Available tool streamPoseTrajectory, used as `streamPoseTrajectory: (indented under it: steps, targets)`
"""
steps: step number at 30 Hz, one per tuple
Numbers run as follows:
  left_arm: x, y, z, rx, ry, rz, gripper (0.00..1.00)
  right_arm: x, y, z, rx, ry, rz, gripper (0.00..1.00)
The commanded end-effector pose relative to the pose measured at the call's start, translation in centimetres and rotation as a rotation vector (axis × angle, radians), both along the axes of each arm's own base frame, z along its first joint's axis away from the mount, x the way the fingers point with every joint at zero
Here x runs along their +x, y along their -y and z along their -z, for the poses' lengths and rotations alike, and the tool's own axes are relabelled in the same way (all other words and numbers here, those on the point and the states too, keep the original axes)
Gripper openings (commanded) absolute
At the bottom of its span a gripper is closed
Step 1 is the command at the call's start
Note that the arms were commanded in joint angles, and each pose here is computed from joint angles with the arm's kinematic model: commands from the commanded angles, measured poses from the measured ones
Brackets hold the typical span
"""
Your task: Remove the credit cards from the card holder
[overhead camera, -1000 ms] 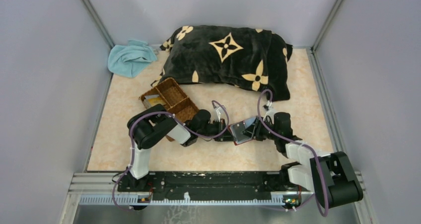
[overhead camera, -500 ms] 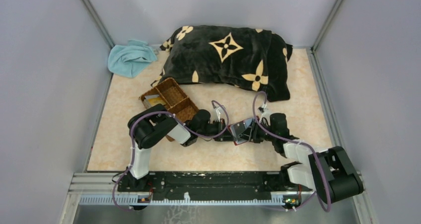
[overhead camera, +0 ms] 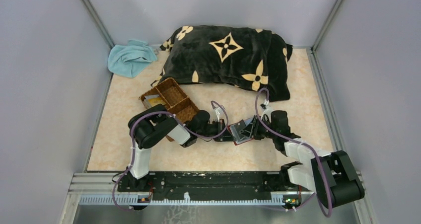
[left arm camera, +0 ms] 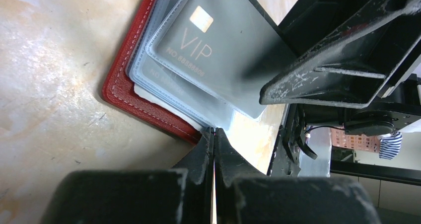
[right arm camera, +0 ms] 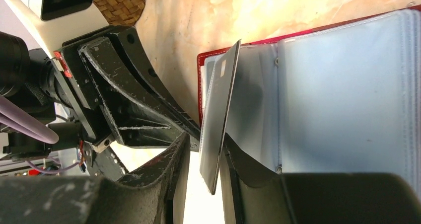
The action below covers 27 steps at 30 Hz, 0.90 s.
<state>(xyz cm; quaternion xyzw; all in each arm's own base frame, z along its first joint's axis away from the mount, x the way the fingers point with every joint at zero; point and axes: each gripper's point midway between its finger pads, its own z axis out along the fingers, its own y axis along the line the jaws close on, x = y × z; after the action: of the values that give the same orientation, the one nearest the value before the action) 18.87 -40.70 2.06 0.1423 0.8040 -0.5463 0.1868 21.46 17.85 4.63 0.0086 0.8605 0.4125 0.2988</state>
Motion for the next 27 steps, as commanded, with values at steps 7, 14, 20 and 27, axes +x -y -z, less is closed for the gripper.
streamPoseTrajectory:
  steps: [7, 14, 20, 27]
  targets:
    - [-1.8, -2.8, 4.6, 0.133, -0.098, -0.001, 0.0, 2.1, 0.7, -1.9, -0.02, 0.08, 0.038, 0.27]
    - [-1.8, -2.9, 4.5, 0.128, -0.098, -0.003, 0.0, 2.1, 1.3, -1.8, -0.05, 0.081, 0.055, 0.27]
    - [-1.8, -2.7, 3.9, 0.113, -0.1, 0.002, 0.0, 2.4, 2.5, -1.9, -0.108, 0.086, 0.102, 0.27]
    - [-1.7, -2.6, 2.6, 0.092, -0.084, 0.0, 0.0, 2.2, 3.1, -2.2, -0.132, 0.109, 0.124, 0.27]
